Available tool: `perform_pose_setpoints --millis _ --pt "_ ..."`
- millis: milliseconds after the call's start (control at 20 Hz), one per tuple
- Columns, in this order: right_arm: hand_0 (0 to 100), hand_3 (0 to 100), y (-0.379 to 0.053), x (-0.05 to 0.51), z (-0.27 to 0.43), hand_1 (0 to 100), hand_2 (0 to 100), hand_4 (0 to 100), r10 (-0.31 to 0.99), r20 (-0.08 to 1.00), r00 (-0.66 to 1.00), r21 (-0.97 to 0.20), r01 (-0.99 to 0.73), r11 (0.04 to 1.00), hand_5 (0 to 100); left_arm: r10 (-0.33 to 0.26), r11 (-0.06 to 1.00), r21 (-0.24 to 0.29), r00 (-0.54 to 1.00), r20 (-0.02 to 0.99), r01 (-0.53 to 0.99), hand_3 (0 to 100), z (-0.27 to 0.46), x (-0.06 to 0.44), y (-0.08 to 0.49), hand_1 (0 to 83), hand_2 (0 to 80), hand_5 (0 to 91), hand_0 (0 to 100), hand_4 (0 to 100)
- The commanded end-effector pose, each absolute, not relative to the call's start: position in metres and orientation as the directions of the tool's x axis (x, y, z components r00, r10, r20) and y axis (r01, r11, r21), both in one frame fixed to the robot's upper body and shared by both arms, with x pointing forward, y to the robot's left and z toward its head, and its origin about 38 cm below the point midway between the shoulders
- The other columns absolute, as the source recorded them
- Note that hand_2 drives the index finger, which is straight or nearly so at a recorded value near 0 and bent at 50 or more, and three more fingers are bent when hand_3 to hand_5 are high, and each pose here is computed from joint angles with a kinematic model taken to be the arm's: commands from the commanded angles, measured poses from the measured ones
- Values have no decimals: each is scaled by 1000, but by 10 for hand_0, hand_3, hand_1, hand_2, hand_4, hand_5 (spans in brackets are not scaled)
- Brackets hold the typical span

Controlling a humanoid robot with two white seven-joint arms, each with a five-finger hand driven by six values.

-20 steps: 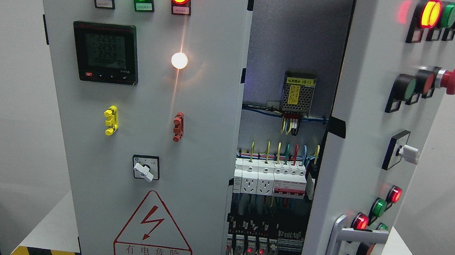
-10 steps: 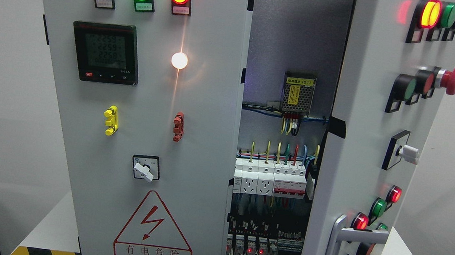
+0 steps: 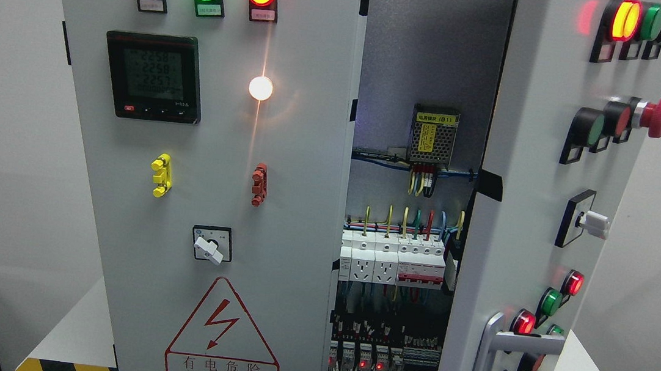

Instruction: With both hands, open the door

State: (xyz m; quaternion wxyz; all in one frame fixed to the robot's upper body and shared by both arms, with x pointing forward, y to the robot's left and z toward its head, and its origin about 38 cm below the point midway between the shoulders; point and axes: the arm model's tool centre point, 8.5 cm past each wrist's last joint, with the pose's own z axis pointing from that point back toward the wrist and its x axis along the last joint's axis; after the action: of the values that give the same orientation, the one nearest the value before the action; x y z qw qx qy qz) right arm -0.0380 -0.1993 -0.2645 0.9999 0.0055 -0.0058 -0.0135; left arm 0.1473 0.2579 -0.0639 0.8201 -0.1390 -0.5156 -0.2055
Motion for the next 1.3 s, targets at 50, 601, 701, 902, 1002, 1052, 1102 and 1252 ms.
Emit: perform_pose_setpoints --millis 50,601,701,902,1002,1052,1102,1252 --pt "192 0 -199 -38 -264 0 0 0 -26 12 1000 11 26 1000 0 -110 780 34 83 990 625 0 43 199 227 0 0 0 0 0" --pt "192 0 -199 -38 -264 0 0 0 -28 12 1000 11 28 1000 0 8 693 99 -144 989 714 0 118 243 184 0 0 0 0 0" --pt "192 0 -199 -38 -264 0 0 0 -28 12 1000 11 28 1000 0 48 692 90 -170 984 716 0 133 254 181 0 0 0 0 0" --pt "192 0 -199 -38 -264 0 0 0 -26 12 1000 11 26 1000 0 106 681 68 -190 976 730 0 165 276 176 0 0 0 0 0" --pt "192 0 -199 -38 -264 0 0 0 -28 12 1000 11 28 1000 0 115 678 91 -228 967 730 0 179 287 177 0 0 0 0 0" --pt "192 0 -199 -38 -264 0 0 0 -28 12 1000 11 28 1000 0 121 675 103 -247 961 730 0 188 293 177 0 0 0 0 0" --pt "192 0 -199 -38 -264 0 0 0 -28 12 1000 11 28 1000 0 135 673 105 -262 956 732 0 197 299 177 0 0 0 0 0" --pt "192 0 -199 -38 -264 0 0 0 -26 12 1000 11 26 1000 0 181 660 100 -287 941 745 0 229 317 182 0 0 0 0 0"
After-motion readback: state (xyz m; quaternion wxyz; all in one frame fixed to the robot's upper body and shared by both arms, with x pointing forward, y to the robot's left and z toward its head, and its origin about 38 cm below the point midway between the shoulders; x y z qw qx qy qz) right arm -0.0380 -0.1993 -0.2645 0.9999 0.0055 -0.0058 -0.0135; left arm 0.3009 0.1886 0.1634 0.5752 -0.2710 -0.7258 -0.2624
